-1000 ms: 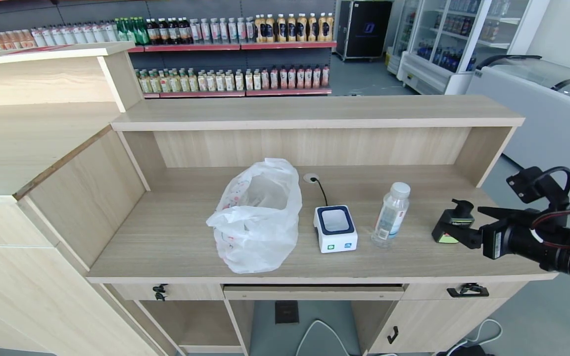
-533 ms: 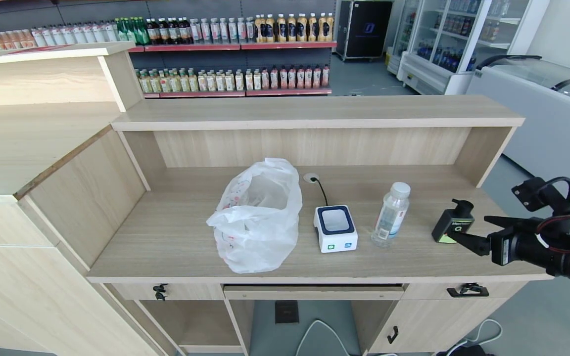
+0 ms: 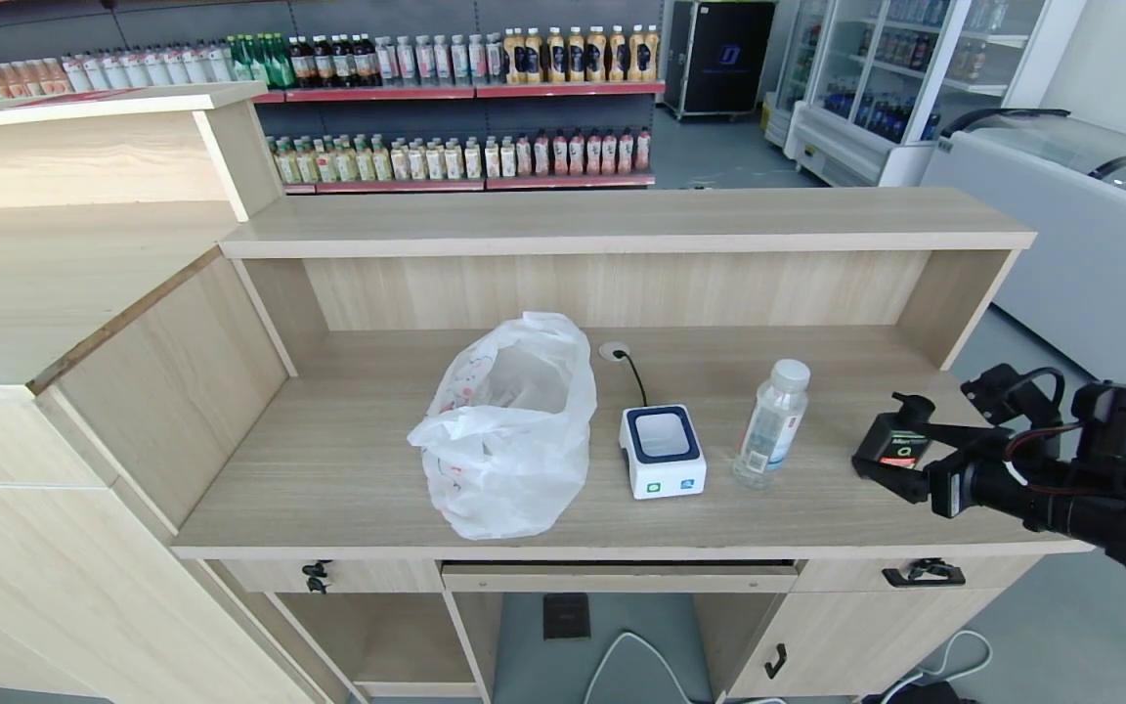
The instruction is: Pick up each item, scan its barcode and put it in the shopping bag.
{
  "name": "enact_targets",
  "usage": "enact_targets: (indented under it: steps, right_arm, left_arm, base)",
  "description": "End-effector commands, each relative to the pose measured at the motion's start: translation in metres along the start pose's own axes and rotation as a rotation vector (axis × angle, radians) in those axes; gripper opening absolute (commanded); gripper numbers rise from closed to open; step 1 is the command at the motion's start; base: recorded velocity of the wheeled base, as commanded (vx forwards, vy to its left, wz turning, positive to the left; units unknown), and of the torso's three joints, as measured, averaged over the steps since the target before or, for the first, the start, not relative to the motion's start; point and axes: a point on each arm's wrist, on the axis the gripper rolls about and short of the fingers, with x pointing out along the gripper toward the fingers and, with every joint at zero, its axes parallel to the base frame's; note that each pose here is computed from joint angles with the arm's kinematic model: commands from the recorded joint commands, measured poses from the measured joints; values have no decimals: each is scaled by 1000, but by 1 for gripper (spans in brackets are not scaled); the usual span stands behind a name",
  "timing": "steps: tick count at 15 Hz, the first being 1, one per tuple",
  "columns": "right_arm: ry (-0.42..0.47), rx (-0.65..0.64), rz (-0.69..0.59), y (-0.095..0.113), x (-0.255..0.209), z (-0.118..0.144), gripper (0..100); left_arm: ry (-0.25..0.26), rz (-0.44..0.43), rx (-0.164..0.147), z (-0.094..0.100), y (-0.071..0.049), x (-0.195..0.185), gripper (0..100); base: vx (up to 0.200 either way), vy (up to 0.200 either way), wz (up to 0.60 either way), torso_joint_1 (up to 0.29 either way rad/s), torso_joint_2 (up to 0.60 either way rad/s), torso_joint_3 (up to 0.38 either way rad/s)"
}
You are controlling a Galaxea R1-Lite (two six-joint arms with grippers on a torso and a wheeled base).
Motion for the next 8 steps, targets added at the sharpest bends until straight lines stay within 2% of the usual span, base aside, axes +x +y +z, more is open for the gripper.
enact_targets:
  steps: [1, 8]
  right_arm:
    - [2, 20, 70, -9, 23, -14, 100]
    - [-66, 46, 208, -17, 57, -5, 100]
  left_arm:
    - [0, 1, 0, 0, 0, 0, 100]
    - [0, 1, 0, 0, 0, 0, 100]
  base:
    - [0, 0, 0, 0, 0, 0]
    - [0, 0, 0, 0, 0, 0]
